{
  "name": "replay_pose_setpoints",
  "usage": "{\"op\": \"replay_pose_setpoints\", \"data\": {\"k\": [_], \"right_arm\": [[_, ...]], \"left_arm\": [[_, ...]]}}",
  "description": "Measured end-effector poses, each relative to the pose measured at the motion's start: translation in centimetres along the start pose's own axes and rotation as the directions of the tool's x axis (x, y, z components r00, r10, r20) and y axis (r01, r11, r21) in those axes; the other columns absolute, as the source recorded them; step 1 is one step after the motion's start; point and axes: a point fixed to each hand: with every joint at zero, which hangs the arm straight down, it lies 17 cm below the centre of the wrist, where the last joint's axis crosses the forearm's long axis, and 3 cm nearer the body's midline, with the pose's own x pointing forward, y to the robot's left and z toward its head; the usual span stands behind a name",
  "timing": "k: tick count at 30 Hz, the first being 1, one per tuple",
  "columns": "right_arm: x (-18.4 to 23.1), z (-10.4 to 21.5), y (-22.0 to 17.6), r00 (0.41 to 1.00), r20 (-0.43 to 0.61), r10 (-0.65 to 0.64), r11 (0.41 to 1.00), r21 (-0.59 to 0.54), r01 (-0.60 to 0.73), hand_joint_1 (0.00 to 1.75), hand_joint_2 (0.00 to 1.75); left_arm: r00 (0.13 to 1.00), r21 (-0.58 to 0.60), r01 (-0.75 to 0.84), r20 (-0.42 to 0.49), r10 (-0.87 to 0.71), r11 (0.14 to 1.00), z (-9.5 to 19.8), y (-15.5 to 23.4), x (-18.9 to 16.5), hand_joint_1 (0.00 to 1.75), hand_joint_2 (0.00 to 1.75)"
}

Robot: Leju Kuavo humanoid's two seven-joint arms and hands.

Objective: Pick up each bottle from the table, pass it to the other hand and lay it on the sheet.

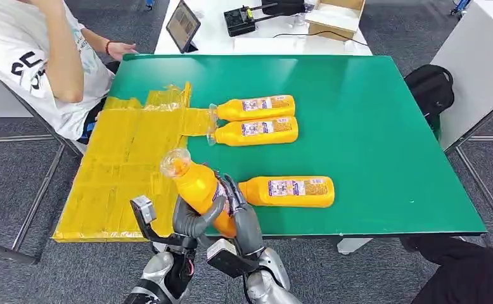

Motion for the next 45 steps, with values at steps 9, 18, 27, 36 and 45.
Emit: {"op": "replay_pose_setpoints", "data": {"k": [9, 18, 27, 36, 45], "right_arm": [[4.1, -2.1, -3.1, 0.991, 0.101, -0.086, 0.993, -0.076, 0.093, 0.00, 0.00], [6.0, -2.9, -5.5, 0.983, 0.152, -0.104, 0.982, -0.140, 0.125, 0.00, 0.00], [6.3, -3.0, -6.4, 0.982, 0.160, -0.102, 0.978, -0.167, 0.129, 0.00, 0.00], [8.2, -3.5, -9.6, 0.969, 0.207, -0.132, 0.944, -0.272, 0.187, 0.00, 0.00], [10.5, -3.3, -13.8, 0.953, 0.266, -0.144, 0.881, -0.405, 0.246, 0.00, 0.00]], "left_arm": [[0.967, 0.068, 0.222, 0.110, -0.228, 0.973, -2.9, 1.0, 3.9, 1.75, 1.75], [0.929, 0.167, 0.293, 0.182, -0.321, 0.941, -5.7, 3.7, 7.5, 1.75, 1.75], [0.910, 0.216, 0.335, 0.180, -0.375, 0.917, -5.9, 4.8, 8.1, 1.75, 1.75], [0.753, 0.429, 0.544, 0.130, -0.645, 0.721, -7.7, 10.8, 11.6, 1.75, 1.75], [-0.038, 0.333, 0.943, 0.033, -0.999, -0.024, -9.5, 14.2, 12.1, 1.75, 1.75]]}}
